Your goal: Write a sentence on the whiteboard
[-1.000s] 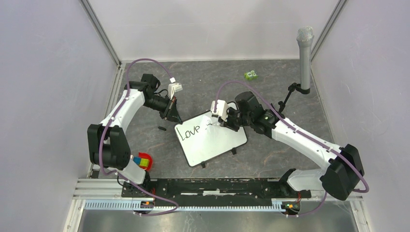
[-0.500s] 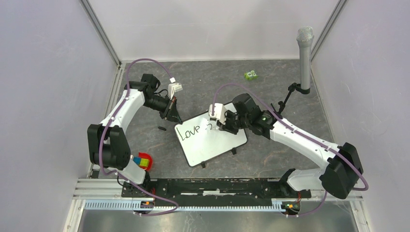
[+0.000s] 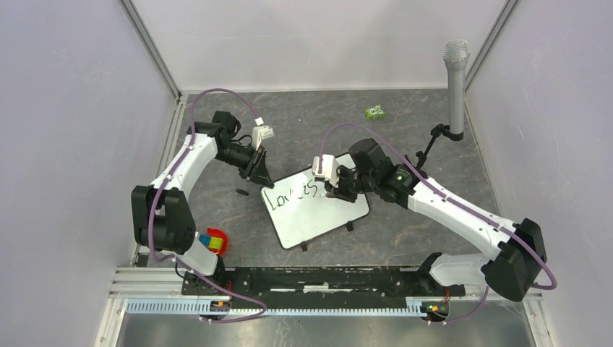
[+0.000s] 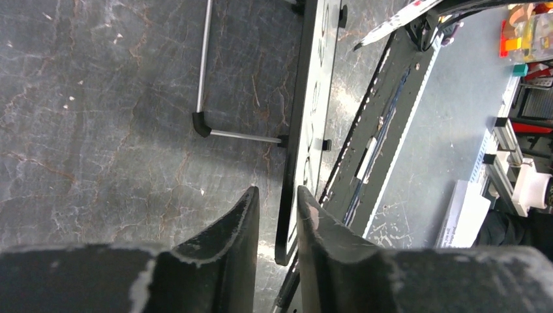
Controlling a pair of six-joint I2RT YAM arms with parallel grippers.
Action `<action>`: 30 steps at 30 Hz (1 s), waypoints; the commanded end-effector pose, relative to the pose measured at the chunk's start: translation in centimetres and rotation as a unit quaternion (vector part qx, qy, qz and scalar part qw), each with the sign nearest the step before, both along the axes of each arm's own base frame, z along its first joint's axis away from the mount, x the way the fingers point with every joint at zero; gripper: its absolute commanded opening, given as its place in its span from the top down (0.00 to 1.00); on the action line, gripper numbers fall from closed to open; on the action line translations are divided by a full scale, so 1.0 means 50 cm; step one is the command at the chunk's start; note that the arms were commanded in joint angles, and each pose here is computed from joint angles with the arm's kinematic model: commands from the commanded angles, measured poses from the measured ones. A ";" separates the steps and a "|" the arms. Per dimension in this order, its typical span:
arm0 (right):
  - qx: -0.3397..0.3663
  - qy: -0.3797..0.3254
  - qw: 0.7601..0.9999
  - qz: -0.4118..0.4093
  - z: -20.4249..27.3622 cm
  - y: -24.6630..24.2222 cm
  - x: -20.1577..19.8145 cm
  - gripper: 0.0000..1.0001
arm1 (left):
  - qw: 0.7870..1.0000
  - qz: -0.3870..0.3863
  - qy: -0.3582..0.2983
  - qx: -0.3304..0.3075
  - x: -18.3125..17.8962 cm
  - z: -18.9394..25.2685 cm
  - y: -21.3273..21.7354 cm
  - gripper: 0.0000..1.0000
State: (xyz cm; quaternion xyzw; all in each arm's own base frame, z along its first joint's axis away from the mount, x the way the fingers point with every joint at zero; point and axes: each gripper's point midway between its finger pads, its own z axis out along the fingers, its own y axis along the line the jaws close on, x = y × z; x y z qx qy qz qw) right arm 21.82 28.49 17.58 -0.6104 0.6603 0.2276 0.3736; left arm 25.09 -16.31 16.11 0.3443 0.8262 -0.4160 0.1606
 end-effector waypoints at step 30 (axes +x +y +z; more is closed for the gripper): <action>0.045 -0.035 0.997 0.053 -0.025 0.125 -0.125 1.00 | 1.000 -0.007 -0.002 0.004 -0.025 -0.002 0.001 0.87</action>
